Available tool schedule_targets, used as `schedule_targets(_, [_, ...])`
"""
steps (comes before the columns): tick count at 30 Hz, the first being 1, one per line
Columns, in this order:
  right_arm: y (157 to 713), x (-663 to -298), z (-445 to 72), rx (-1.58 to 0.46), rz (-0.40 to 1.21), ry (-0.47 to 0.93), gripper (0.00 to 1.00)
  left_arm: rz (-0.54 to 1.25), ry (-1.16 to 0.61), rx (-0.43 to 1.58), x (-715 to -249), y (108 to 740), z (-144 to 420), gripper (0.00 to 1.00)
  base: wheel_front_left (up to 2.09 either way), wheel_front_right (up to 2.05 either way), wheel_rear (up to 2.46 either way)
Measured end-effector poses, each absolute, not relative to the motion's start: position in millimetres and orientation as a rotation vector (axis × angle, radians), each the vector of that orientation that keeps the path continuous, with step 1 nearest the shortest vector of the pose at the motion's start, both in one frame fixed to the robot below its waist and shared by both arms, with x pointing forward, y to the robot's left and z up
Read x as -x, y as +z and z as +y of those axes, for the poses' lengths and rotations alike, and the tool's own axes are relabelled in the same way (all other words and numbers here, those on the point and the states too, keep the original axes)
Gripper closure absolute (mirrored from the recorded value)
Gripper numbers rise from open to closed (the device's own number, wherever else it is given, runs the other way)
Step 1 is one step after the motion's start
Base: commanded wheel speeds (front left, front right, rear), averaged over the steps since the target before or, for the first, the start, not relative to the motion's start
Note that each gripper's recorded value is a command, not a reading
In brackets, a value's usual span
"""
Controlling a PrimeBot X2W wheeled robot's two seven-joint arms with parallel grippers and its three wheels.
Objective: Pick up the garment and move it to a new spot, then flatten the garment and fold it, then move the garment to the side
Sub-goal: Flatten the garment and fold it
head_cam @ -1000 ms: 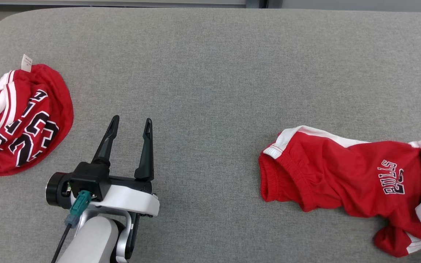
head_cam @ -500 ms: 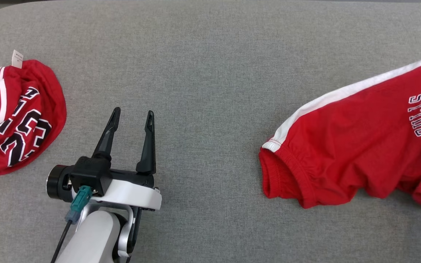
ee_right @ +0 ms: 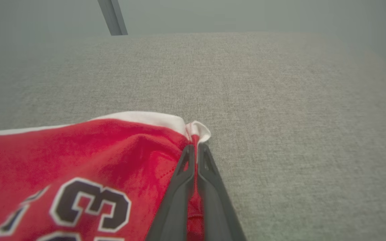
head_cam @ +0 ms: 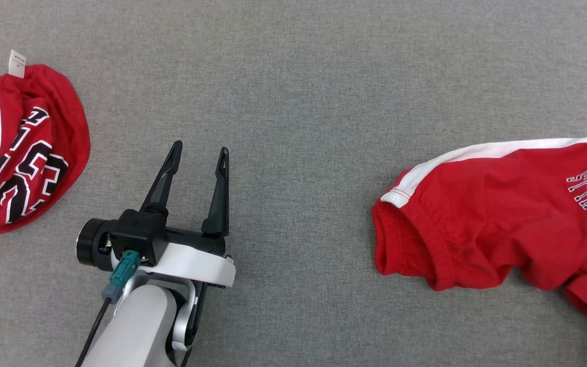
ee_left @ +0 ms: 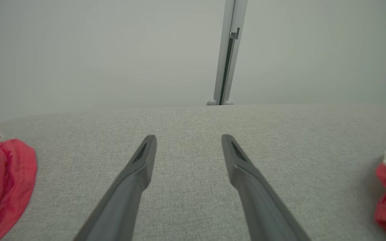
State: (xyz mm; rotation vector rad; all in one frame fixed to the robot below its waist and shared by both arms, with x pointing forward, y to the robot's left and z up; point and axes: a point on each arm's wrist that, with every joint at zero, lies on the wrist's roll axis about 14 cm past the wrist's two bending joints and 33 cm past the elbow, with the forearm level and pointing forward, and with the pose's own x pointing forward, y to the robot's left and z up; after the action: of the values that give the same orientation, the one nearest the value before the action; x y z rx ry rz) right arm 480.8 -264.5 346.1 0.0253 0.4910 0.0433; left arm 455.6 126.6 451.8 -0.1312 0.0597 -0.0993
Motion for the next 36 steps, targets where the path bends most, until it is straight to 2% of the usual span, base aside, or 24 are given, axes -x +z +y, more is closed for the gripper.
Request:
schedule_targets(6, [369, -485, -267, -0.053, 0.369, 0.013, 0.0, 0.04, -0.092, 0.124, -456, 460, 131, 0.0, 0.0, 0.0, 0.0])
schedule_targets(11, [429, -485, -264, -0.06, 0.176, 0.03, 0.0, 0.028, -0.067, 0.119, -444, 468, 139, 0.0, 0.0, 0.0, 0.0])
schedule_targets(18, [472, -437, -246, -0.056, 0.042, 0.062, 0.0, -0.007, -0.076, 0.113, -429, 484, 139, 0.0, 0.0, 0.0, 0.0])
schedule_targets(27, [491, -380, -226, -0.092, 0.026, 0.057, 0.0, -0.019, -0.078, 0.105, -408, 494, 140, 0.0, 0.0, 0.0, 0.0])
schedule_targets(36, [501, -370, -223, -0.1, 0.022, 0.043, 0.0, -0.012, -0.08, 0.106, -404, 496, 138, 0.0, 0.0, 0.0, 0.0])
